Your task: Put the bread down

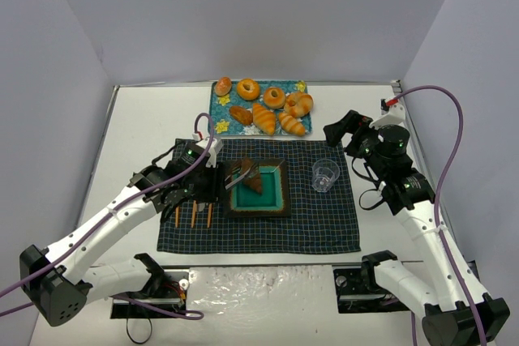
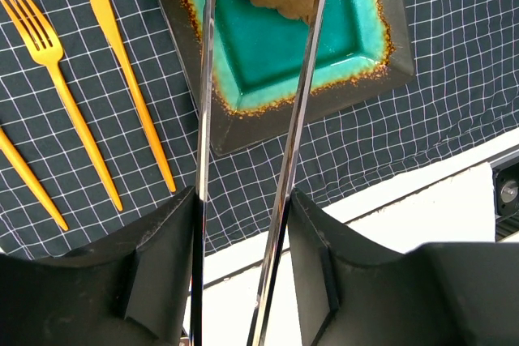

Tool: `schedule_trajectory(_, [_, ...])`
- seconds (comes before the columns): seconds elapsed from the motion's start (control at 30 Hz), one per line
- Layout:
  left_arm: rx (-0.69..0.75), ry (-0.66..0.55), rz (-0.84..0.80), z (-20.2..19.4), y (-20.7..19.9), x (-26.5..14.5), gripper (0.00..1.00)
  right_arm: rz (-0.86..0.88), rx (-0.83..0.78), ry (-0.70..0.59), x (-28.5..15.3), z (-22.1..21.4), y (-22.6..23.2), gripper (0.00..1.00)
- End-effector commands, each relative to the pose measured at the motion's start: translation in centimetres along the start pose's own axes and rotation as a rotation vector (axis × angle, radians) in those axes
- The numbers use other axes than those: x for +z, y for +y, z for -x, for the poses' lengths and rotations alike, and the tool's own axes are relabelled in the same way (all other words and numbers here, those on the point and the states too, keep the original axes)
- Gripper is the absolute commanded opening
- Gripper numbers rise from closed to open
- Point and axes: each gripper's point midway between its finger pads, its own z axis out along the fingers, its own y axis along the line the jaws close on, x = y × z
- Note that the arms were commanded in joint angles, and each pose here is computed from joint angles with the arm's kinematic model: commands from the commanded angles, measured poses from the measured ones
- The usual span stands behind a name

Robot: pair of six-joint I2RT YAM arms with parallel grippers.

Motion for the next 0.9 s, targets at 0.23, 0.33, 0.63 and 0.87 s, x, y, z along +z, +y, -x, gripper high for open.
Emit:
schedule_trajectory(0.23, [0.008,-0.105,-0.011,3.1,-1.0,-1.6,0.41,0.040,0.001,-0.089,-0.1,2.2,1.2,1.00])
schedule_trajectory(0.33, [0.007,-0.118,0.010,3.5,-0.7,-1.9,0.41,0.040,0.001,-0.087,-0.1,2.1,1.2,1.00])
schedule_trajectory(0.63, [-0.006,-0.175,0.087,5.0,0.4,-3.1,0.41,0.041,0.001,-0.087,0.0,2.2,1.3,1.00])
schedule_trajectory(0.87, [0.025,-0.268,0.219,9.8,1.5,-5.7,0.43,0.052,-0.008,-0.091,0.1,2.6,1.7,1.00])
